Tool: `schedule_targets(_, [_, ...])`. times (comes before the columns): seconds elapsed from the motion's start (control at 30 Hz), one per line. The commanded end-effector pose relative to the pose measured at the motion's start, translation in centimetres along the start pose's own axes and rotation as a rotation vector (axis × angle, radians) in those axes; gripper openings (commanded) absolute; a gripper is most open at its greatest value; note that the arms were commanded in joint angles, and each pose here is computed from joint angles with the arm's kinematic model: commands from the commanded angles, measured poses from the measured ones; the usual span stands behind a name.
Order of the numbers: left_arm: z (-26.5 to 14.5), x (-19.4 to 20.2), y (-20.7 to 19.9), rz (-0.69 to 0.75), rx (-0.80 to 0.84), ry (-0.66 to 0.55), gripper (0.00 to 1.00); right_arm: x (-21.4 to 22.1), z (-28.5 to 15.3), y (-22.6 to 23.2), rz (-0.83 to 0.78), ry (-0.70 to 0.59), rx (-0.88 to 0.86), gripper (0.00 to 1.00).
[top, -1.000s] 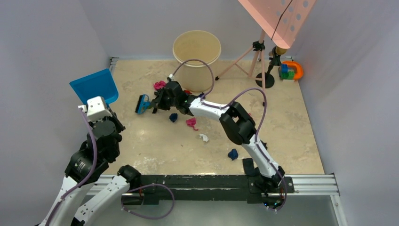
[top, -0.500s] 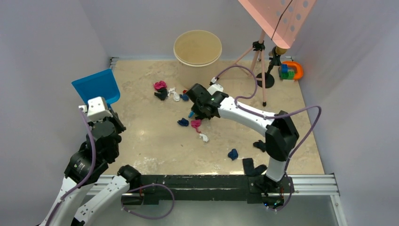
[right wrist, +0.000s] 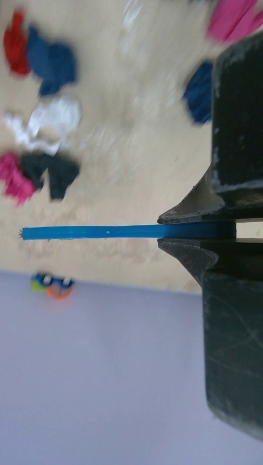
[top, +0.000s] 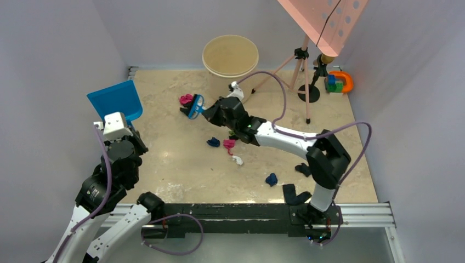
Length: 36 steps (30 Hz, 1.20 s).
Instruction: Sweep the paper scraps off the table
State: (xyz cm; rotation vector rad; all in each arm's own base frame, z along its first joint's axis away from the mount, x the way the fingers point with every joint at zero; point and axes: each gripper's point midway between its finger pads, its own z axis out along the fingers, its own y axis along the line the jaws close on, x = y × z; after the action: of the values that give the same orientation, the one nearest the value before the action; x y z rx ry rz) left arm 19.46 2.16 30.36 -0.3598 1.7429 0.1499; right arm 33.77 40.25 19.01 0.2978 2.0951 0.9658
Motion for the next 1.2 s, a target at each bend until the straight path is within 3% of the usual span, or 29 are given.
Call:
schedule_targets(0.0, [0.3,-0.4,-0.7,-0.036,0.014,-0.013,0.00,-2.5,2.5,8.7,0.100,-0.093,-0.259,0.00])
schedule_targets(0.13, [0.2,-0.5,-0.3,-0.041,0.001,-0.021,0.00,-2.3,5.8,10.0,0.244,-0.136,-0.280,0.00])
schedule_targets(0.3, [0.2,-0.5,-0.2,-0.043,-0.003,-0.021,0.00,-1.1,10.4,8.6,0.402,-0.248,-0.125,0.00])
schedule_targets(0.47, [0.2,-0.5,-0.2,-0.044,-0.002,-0.021,0.00,0.6,13.9,5.4,0.481,-0.265,0.047,0.00])
schedule_targets(0.7, [0.1,-0.6,0.0,-0.045,-0.009,-0.024,0.00,2.6,15.5,-0.5,0.504,-0.260,0.244,0.00])
schedule_targets(0.87, [0.0,-0.5,0.2,-0.046,-0.013,-0.025,0.00,4.0,12.4,-5.3,0.538,-0.198,0.447,0.00])
schedule_targets(1.0, [-0.1,-0.5,0.3,-0.051,-0.012,-0.025,0.00,4.0,6.7,-9.0,0.559,-0.207,0.542,0.00])
schedule_targets(1.17, [-0.2,-0.5,0.3,-0.053,-0.006,-0.026,0.00,1.7,-1.2,-12.5,0.472,-0.246,0.670,0.00])
